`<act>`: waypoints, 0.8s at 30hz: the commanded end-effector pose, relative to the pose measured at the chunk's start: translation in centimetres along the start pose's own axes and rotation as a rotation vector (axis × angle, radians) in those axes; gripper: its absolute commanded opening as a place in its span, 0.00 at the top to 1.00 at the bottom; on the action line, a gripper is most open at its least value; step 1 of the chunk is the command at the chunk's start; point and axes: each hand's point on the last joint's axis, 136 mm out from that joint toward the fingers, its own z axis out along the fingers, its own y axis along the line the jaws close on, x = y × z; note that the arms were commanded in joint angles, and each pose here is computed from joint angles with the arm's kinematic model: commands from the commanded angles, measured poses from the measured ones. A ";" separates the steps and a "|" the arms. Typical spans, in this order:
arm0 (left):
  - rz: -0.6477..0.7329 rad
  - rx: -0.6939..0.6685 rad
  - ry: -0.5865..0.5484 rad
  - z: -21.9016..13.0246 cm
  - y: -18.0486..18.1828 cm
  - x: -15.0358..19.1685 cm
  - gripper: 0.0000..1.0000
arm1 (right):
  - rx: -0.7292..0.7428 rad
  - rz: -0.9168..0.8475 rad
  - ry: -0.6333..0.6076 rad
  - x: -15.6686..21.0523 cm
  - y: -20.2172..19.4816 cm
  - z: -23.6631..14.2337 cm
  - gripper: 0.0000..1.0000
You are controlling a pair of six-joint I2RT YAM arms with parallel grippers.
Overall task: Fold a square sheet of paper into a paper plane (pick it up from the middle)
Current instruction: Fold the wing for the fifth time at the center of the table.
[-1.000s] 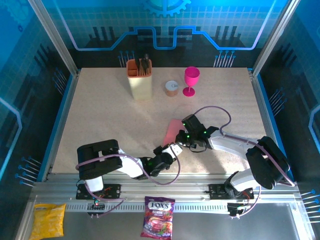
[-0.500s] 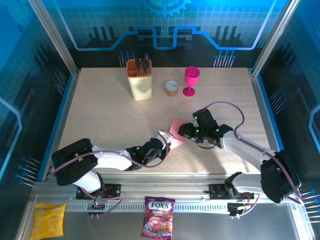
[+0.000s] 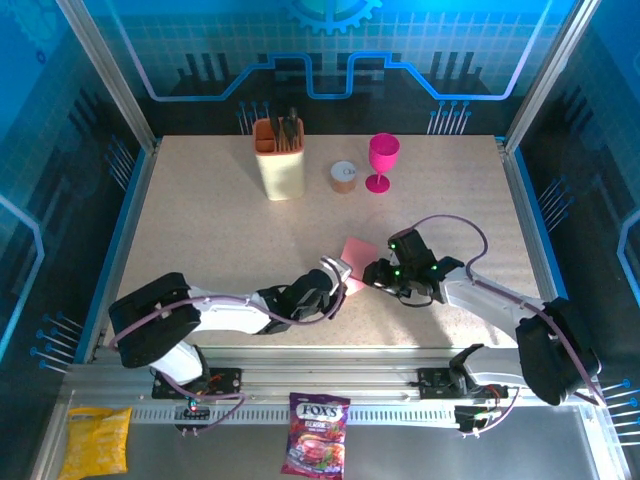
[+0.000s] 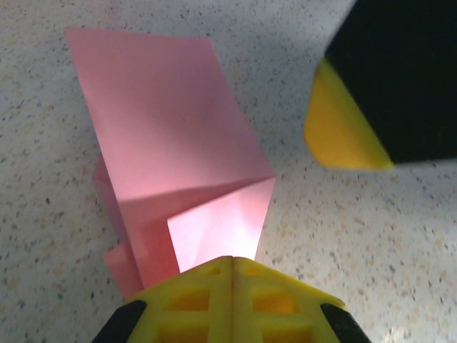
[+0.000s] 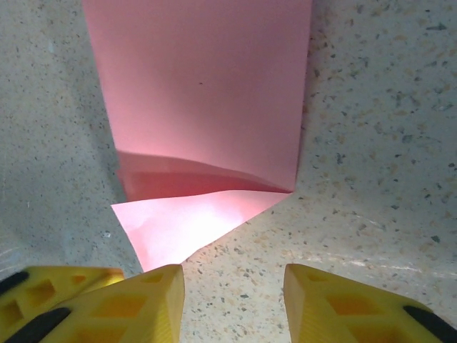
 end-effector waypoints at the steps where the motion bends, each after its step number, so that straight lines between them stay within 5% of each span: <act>1: -0.028 0.027 0.007 1.2 0.0 -0.9 1.00 | 0.005 0.021 0.001 0.0 -0.6 0.4 0.58; 24: -0.103 -0.062 0.099 4.5 5.7 2.5 1.00 | -0.097 0.014 0.045 -0.5 1.0 2.8 0.52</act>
